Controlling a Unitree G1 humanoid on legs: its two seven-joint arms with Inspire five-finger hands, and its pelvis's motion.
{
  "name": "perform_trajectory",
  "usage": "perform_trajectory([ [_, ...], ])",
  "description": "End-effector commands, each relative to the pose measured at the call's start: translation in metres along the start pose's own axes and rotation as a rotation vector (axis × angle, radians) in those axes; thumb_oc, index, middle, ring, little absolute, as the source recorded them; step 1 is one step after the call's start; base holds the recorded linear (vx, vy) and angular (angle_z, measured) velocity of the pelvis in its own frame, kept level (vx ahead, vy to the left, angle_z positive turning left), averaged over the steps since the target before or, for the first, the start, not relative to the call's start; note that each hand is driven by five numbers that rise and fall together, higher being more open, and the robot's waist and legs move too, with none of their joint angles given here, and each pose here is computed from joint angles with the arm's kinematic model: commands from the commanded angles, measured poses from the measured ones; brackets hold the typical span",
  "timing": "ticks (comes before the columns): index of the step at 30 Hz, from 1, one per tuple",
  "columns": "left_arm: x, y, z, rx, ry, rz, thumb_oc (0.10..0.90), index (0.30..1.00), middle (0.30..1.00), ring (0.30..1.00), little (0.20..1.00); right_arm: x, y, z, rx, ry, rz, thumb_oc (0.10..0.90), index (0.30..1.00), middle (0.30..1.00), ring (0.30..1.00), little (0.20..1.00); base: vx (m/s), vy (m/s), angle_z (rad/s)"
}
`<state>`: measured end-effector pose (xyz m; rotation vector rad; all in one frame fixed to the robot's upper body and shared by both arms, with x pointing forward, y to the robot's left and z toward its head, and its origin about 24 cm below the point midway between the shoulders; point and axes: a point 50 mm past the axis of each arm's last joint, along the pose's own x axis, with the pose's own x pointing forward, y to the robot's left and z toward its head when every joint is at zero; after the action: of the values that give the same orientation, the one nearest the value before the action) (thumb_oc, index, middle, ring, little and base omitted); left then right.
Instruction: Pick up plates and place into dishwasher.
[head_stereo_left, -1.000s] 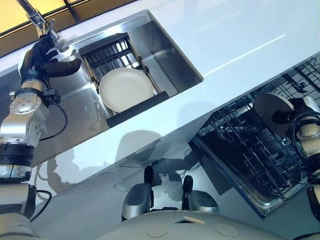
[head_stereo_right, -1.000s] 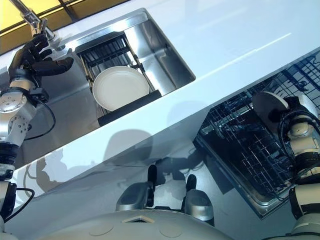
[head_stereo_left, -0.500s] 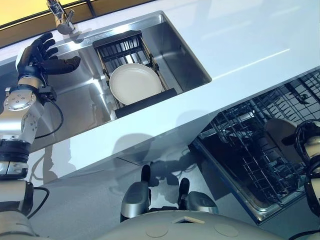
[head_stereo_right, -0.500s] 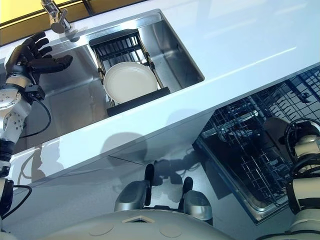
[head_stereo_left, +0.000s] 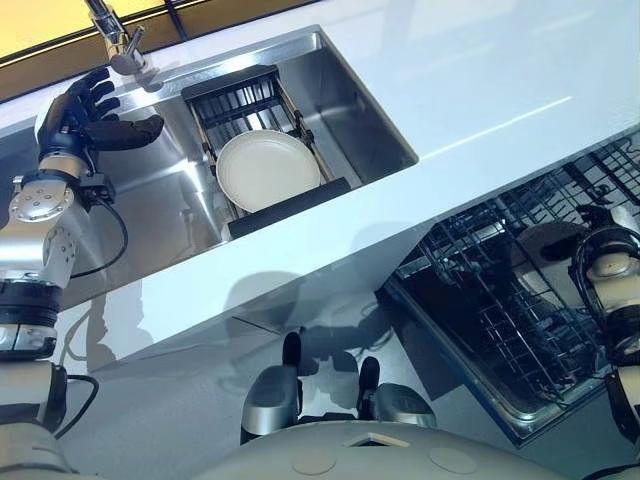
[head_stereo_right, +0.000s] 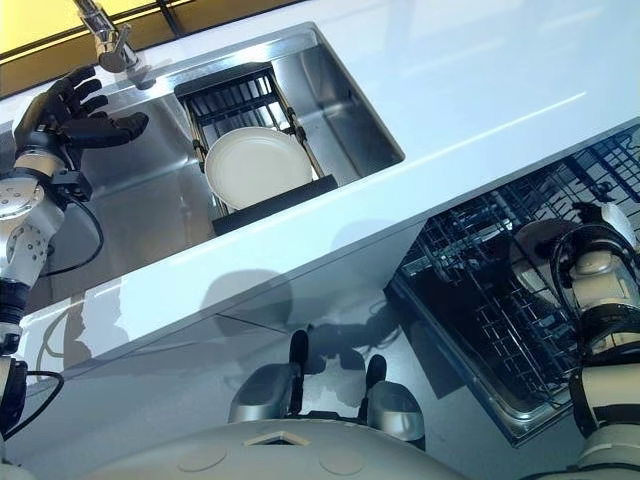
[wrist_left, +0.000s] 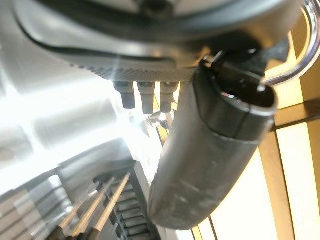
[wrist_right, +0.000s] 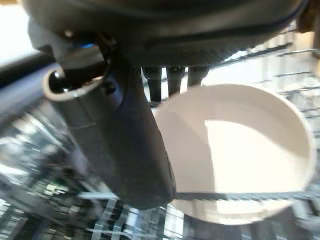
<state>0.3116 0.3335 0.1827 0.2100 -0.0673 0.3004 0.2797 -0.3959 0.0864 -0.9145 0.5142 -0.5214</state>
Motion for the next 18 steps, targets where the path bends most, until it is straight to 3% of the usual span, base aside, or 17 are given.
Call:
perform_trajectory([
  [1,-0.003,0.012,0.036,0.056,-0.193,0.042,0.800,0.900,0.900,0.900,0.900,-0.005,-0.035,0.027,-0.023,-0.191,-0.197,0.800,0.900,0.900,0.900,0.900,-0.10,0.122,-0.19],
  [9,-0.006,0.021,0.039,0.171,-0.196,0.053,0.800,0.900,0.900,0.900,0.900,-0.040,-0.053,0.082,-0.010,-0.576,-0.309,0.800,0.900,0.900,0.900,0.900,-0.10,0.120,-0.22],
  [13,-0.001,0.031,0.041,0.282,-0.170,0.057,0.800,0.900,0.900,0.900,0.900,-0.060,-0.055,0.097,0.088,-0.709,-0.267,0.800,0.900,0.900,0.900,0.900,-0.09,0.165,-0.31],
  [18,0.006,0.040,0.042,0.557,-0.066,0.003,0.800,0.900,0.900,0.900,0.900,-0.077,-0.059,0.106,0.293,-0.791,-0.206,0.800,0.900,0.900,0.900,0.900,-0.05,0.148,-0.23],
])
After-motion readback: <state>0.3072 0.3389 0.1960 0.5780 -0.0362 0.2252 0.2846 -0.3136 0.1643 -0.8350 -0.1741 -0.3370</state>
